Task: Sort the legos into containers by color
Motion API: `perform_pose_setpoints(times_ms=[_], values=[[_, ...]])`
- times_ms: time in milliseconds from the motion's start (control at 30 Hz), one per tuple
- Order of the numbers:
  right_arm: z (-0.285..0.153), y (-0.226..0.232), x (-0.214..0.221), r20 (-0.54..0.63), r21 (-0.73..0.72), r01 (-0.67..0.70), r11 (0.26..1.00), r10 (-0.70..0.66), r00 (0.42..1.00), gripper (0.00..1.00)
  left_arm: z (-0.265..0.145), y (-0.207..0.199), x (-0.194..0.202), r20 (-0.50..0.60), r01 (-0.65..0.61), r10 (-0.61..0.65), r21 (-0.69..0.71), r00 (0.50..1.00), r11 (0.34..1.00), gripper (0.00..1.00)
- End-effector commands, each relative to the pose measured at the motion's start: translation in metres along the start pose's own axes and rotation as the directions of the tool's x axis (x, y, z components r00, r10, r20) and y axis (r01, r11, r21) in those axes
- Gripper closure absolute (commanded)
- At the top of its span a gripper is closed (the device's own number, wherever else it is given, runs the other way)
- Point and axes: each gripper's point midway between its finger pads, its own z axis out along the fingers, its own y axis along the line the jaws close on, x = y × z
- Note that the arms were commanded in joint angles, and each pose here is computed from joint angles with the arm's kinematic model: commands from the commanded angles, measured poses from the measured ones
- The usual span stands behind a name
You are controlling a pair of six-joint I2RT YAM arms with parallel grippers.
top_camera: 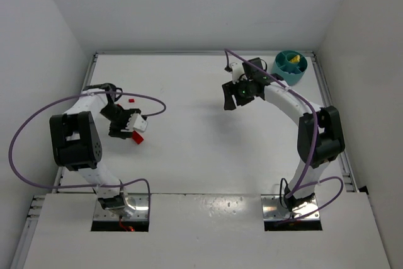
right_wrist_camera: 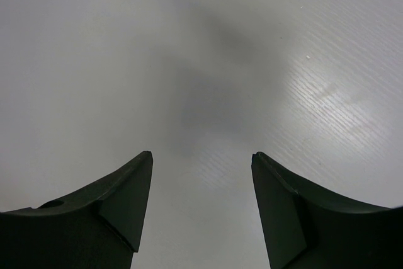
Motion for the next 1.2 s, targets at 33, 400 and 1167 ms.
perform_pose_setpoints(times_ms=[33,400,1167], values=[[-0.003,0.000,-0.012,0.021,0.015,0.027,1.000,-0.027,0.999,0.35,0.009,0.007,-0.009,0.035,-0.160,0.161,-0.010,0.986,0.987,0.29],[0.001,-0.001,-0.009,0.004,0.013,0.021,1.000,-0.021,1.000,0.35,0.037,-0.003,-0.019,0.067,-0.206,0.205,0.013,0.976,0.978,0.28],[-0.035,0.111,-0.008,0.000,-0.572,-0.237,0.785,0.289,0.957,0.30,-0.004,0.027,-0.141,0.419,0.116,-0.030,-0.182,0.907,0.976,0.93]])
